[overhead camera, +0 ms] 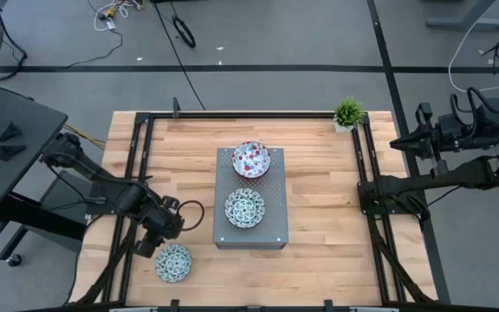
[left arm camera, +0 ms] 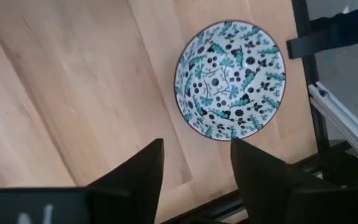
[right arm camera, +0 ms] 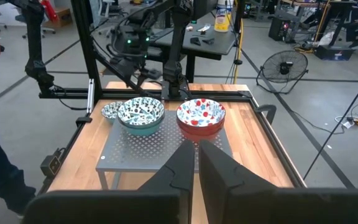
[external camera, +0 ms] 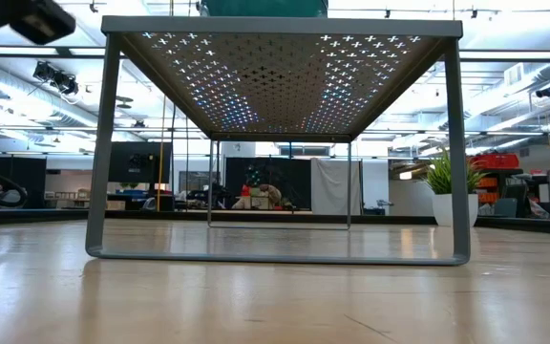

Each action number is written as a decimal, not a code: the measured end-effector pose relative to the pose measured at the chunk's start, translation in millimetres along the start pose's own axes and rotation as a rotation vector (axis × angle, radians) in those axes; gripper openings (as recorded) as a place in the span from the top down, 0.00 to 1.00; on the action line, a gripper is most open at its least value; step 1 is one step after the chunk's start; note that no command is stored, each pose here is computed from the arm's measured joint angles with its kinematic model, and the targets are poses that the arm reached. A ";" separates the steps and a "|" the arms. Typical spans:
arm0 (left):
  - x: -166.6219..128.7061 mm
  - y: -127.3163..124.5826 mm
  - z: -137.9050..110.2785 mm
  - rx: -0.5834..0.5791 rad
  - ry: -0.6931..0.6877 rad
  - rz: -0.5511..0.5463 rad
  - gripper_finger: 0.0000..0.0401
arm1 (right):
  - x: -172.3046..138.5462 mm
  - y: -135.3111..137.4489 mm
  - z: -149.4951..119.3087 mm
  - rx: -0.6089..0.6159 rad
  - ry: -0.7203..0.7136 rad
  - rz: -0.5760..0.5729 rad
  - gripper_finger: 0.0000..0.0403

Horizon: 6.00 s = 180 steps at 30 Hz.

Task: Pick & Place Mini bowls
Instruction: Put the green bowl on top of the green bowl on the shelf

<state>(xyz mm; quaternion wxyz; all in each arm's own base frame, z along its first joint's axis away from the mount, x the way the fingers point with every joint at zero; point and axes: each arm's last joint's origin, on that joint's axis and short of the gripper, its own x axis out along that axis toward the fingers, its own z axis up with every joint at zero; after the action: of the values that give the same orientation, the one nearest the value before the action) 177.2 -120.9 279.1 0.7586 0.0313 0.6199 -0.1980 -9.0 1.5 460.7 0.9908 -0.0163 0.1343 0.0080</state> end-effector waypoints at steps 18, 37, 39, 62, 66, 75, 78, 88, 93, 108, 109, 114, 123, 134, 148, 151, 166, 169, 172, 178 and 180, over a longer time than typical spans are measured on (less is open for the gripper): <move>43.8 -9.2 -18.2 -0.138 0.031 -0.016 0.49 | -0.1 0.0 0.0 0.000 0.000 0.000 0.93; 70.0 -2.6 -26.3 -0.516 0.002 -0.016 0.49 | -0.1 0.0 0.0 0.000 0.000 0.000 0.93; 72.6 -1.1 -28.6 -0.559 0.006 0.001 0.49 | -0.1 0.0 0.0 0.000 0.000 0.000 0.93; 81.0 1.5 -25.5 -0.724 -0.107 0.021 0.49 | 0.0 0.0 0.0 0.000 0.000 0.000 0.93; 83.2 1.7 -25.1 -0.693 -0.100 0.032 0.49 | 0.0 0.0 0.0 0.000 0.000 0.000 0.93; 93.3 1.3 -23.7 -0.608 -0.042 0.039 0.49 | -0.1 0.0 0.0 0.000 0.000 0.001 0.93; 96.6 0.7 -22.6 -0.594 -0.025 0.027 0.49 | 0.0 0.0 0.0 0.000 0.000 0.000 0.93; 106.5 1.3 -21.6 -0.577 0.018 0.048 0.49 | -0.1 0.0 0.0 0.000 0.000 0.000 0.93; 108.0 1.6 -21.4 -0.578 0.023 0.052 0.52 | 0.0 0.0 0.0 0.000 0.000 0.001 0.93; 108.0 0.8 -21.8 -0.575 0.041 0.030 0.67 | -0.1 0.0 0.0 0.000 0.000 0.000 0.93; 108.0 0.9 -21.7 -0.576 0.041 0.030 0.67 | -0.1 0.0 0.0 0.000 0.000 0.000 0.93; 108.0 0.9 -21.7 -0.576 0.040 0.030 0.67 | -0.1 0.0 0.0 0.000 0.000 0.000 0.93; 107.4 0.9 -21.8 -0.581 0.046 0.020 0.67 | -0.1 0.0 0.0 0.000 0.000 0.000 0.93; 102.9 2.1 -22.6 -0.584 0.040 0.010 0.67 | 0.0 0.0 0.0 0.000 0.000 0.000 0.93; 102.6 3.0 -22.3 -0.566 0.039 0.010 0.80 | -0.1 0.0 0.0 0.000 0.000 0.000 0.93; 102.6 3.0 -22.4 -0.565 0.040 0.009 0.88 | -0.1 0.0 0.0 0.000 0.000 0.000 0.93; 101.8 2.2 -21.4 -0.544 0.038 -0.006 0.97 | 0.0 0.0 0.0 0.000 0.000 0.001 0.93; 101.6 2.1 -21.4 -0.538 0.038 -0.011 0.97 | -0.1 0.0 0.0 0.000 0.000 0.000 0.93; 98.8 1.5 -21.9 -0.537 0.037 -0.033 0.97 | -0.1 0.0 0.0 0.000 0.000 0.000 0.93; 89.0 1.1 -25.2 -0.557 0.016 -0.058 0.98 | 0.0 0.0 0.0 0.000 0.000 0.000 0.93; 85.2 0.7 -25.7 -0.559 0.000 -0.071 0.98 | -0.1 0.0 0.0 0.000 0.000 0.001 0.93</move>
<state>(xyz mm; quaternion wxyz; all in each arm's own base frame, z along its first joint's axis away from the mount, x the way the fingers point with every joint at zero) 166.7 -135.0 191.9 0.7303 -0.2009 0.6513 -0.0461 -9.1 1.5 460.7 0.9908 -0.0164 0.1341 0.0083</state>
